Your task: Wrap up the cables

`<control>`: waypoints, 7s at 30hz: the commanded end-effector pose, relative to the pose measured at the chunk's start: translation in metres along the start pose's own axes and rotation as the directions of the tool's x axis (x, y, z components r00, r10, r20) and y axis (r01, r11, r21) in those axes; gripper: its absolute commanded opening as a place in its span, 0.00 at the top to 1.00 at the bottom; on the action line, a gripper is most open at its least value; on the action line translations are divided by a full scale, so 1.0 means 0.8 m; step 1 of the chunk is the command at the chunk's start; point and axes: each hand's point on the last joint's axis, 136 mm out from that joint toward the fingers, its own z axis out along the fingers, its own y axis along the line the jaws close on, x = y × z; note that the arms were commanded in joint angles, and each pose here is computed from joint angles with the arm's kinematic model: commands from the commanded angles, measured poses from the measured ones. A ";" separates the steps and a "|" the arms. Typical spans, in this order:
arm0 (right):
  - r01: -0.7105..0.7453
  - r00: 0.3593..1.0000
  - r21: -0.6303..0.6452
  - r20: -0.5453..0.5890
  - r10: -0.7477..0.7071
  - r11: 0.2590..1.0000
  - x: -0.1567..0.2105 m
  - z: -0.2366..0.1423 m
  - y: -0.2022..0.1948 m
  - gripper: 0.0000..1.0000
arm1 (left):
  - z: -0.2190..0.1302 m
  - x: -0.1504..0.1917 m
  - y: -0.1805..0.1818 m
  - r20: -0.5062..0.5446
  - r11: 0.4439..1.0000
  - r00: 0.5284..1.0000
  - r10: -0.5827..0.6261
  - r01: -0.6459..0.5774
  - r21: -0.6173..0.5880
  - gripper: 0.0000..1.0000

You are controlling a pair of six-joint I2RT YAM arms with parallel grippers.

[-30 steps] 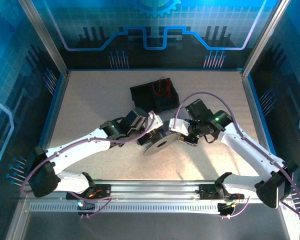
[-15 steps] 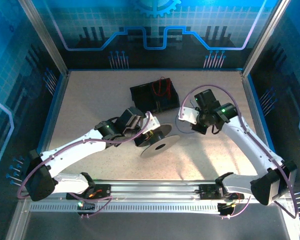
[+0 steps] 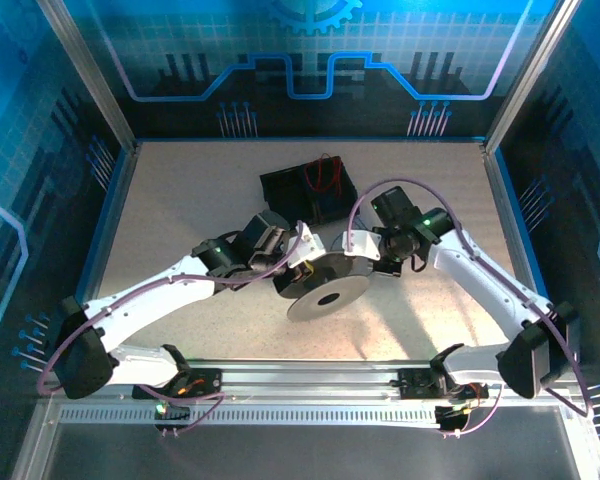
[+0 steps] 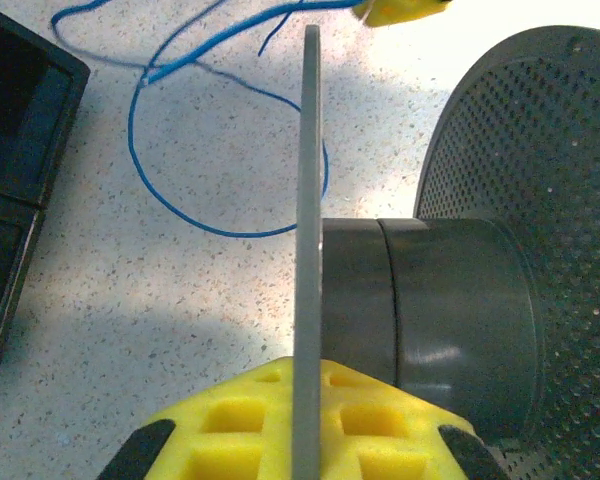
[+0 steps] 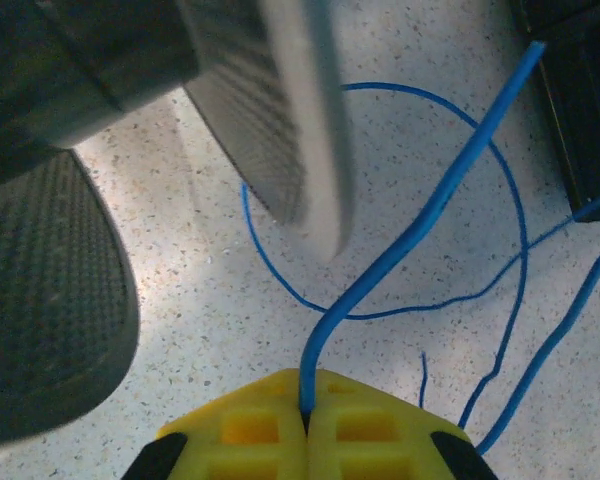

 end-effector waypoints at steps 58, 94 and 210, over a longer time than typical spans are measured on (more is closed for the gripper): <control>0.390 0.871 -0.401 0.453 -0.190 0.829 -0.054 -0.026 0.081 1.00 | -0.021 -0.031 0.015 0.092 0.984 0.994 -0.059 0.042 0.172 0.43; -0.495 0.802 -0.033 0.366 0.472 0.868 -0.052 -0.023 0.001 1.00 | -0.041 -0.034 0.099 0.278 0.677 0.806 -0.522 0.590 -0.441 1.00; -0.745 0.661 0.352 0.495 0.563 0.566 -0.026 -0.030 0.068 1.00 | -0.045 0.062 0.064 0.239 0.183 0.398 -0.886 0.772 -0.608 0.61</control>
